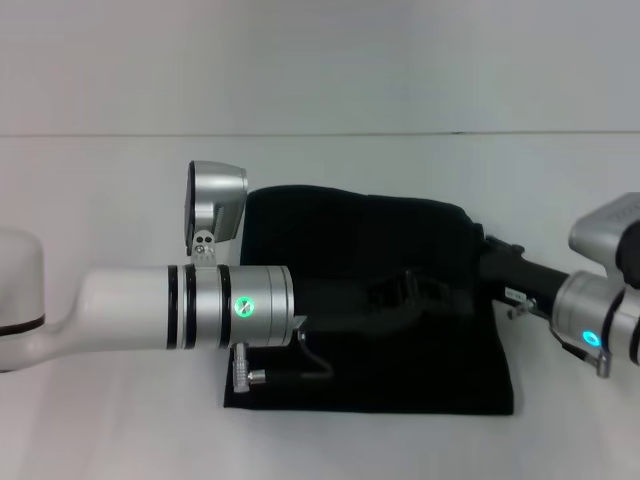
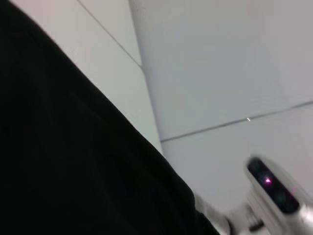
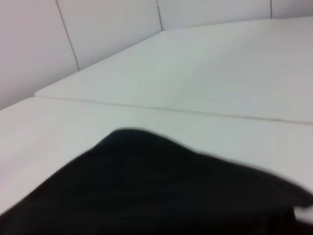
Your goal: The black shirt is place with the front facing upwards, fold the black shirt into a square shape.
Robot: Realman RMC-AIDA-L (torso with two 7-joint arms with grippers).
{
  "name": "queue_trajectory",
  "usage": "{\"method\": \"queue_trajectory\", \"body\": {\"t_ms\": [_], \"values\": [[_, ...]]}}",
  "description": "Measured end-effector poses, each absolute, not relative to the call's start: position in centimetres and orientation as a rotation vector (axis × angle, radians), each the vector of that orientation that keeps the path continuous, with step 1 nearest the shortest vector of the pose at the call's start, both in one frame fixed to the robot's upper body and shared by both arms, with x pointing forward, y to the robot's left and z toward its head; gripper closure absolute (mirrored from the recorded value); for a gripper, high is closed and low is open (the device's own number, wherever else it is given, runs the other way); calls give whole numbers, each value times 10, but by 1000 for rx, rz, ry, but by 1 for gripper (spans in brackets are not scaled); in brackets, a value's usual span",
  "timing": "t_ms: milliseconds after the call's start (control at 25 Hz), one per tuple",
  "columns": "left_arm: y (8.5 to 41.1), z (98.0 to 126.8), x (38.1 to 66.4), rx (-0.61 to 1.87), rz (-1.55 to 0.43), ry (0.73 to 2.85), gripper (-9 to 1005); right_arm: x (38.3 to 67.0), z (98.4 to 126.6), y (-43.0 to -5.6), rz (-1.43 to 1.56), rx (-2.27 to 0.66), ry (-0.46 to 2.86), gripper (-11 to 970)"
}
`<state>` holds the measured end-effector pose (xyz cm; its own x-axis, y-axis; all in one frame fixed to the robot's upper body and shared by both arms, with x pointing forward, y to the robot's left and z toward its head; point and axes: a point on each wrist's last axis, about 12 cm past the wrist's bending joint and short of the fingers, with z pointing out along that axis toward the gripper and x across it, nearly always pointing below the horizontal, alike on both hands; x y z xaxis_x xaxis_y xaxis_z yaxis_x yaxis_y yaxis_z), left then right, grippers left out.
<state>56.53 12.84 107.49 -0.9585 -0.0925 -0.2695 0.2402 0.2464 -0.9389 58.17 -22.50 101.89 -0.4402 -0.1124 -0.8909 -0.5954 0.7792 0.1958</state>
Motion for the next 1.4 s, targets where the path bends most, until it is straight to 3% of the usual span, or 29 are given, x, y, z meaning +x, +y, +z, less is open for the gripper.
{"method": "queue_trajectory", "body": {"t_ms": [440, 1040, 1160, 1400], "values": [[126, 1070, 551, 314, -1778, 2334, 966, 593, 1030, -232, 634, -301, 1911, 11], [110, 1053, 561, 326, -1533, 2406, 952, 583, 1021, -279, 535, -9, 1901, 12], [112, 1059, 559, 346, -1609, 2347, 914, 572, 1018, -297, 523, 86, 1867, 12], [135, 1098, 548, 507, -1899, 1938, 838, 554, 1021, -300, 601, 49, 1784, 12]]}}
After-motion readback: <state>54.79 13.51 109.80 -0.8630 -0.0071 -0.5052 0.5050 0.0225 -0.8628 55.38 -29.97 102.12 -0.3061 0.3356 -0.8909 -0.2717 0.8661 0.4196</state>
